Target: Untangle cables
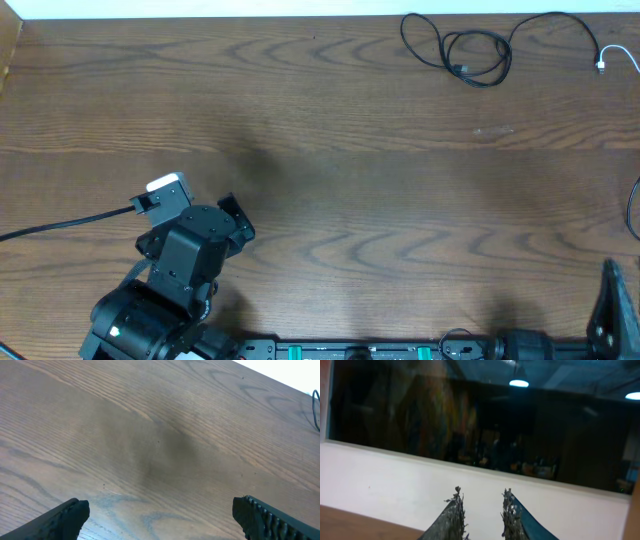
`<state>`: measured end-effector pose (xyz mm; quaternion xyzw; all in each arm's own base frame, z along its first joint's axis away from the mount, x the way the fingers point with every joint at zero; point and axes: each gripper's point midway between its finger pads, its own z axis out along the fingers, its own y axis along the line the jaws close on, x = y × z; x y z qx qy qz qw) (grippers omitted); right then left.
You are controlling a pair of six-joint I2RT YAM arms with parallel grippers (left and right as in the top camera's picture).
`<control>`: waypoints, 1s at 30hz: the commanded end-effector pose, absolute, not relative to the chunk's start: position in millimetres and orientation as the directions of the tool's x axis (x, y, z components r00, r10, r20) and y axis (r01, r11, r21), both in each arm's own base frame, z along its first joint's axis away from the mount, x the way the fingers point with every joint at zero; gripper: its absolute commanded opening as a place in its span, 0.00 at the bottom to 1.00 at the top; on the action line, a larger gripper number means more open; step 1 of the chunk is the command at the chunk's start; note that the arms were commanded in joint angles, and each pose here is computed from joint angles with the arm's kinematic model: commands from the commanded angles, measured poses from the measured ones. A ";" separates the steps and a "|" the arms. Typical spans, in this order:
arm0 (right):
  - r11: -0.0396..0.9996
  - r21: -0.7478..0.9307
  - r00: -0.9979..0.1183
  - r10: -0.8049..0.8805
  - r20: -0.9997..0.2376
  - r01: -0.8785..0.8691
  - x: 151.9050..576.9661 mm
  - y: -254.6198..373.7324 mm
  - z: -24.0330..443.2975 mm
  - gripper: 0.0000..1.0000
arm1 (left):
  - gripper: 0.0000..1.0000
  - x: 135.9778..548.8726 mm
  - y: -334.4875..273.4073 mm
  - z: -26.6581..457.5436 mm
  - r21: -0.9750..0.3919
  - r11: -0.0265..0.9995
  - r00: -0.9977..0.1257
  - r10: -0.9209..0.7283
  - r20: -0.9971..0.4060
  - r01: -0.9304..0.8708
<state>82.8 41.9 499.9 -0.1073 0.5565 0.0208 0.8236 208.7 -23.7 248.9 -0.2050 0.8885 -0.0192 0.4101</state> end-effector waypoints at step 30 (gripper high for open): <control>0.944 -0.331 0.641 -0.253 -0.725 -0.001 -51.9 50.9 517.8 0.34 | 0.98 208.4 -21.1 248.8 -0.200 0.911 -0.574 -0.386 -0.722 -0.361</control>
